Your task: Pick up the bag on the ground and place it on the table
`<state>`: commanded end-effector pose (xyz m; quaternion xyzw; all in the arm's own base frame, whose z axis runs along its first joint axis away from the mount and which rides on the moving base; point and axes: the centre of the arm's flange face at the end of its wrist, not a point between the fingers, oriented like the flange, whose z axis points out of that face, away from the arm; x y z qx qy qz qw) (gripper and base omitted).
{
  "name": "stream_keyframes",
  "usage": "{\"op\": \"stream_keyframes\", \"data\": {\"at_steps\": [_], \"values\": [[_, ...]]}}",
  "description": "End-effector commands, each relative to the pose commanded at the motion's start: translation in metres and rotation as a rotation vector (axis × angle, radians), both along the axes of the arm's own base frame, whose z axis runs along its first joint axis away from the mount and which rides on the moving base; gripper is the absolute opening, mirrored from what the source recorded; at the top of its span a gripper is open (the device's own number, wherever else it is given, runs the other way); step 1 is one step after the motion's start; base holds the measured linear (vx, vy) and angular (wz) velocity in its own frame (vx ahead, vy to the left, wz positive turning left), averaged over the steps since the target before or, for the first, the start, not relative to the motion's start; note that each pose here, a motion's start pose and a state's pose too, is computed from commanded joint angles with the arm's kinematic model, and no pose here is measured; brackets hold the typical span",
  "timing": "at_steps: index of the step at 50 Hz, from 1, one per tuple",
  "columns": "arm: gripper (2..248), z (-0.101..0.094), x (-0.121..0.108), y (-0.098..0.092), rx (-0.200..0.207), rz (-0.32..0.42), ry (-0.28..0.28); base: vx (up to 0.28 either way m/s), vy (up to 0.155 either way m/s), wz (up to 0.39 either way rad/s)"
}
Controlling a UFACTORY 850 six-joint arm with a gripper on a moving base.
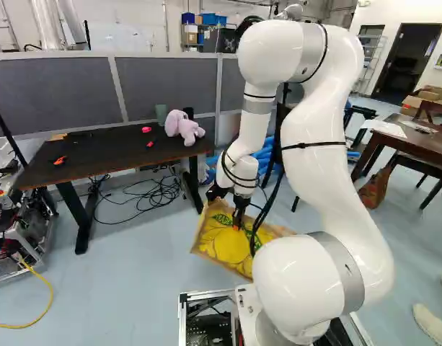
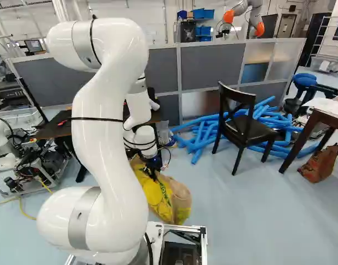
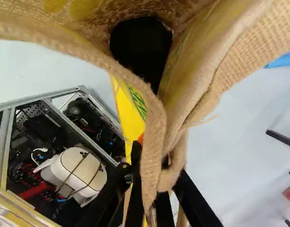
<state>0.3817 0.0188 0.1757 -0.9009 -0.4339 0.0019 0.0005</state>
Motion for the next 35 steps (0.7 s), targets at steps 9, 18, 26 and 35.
{"op": "stream_keyframes", "data": {"at_steps": [9, 18, 26, 35], "values": [[21, 0.014, -0.002, 0.0, 0.0, -0.001, -0.008, 0.0, 0.0, 0.0], [21, 0.027, -0.005, -0.001, 0.0, -0.001, -0.019, 0.0, 0.0, 0.0], [21, 0.039, -0.007, -0.001, 0.0, -0.002, -0.022, 0.0, 0.0, 0.0], [21, 0.053, -0.01, -0.002, 0.0, -0.003, -0.024, 0.0, 0.0, 0.0]]}}
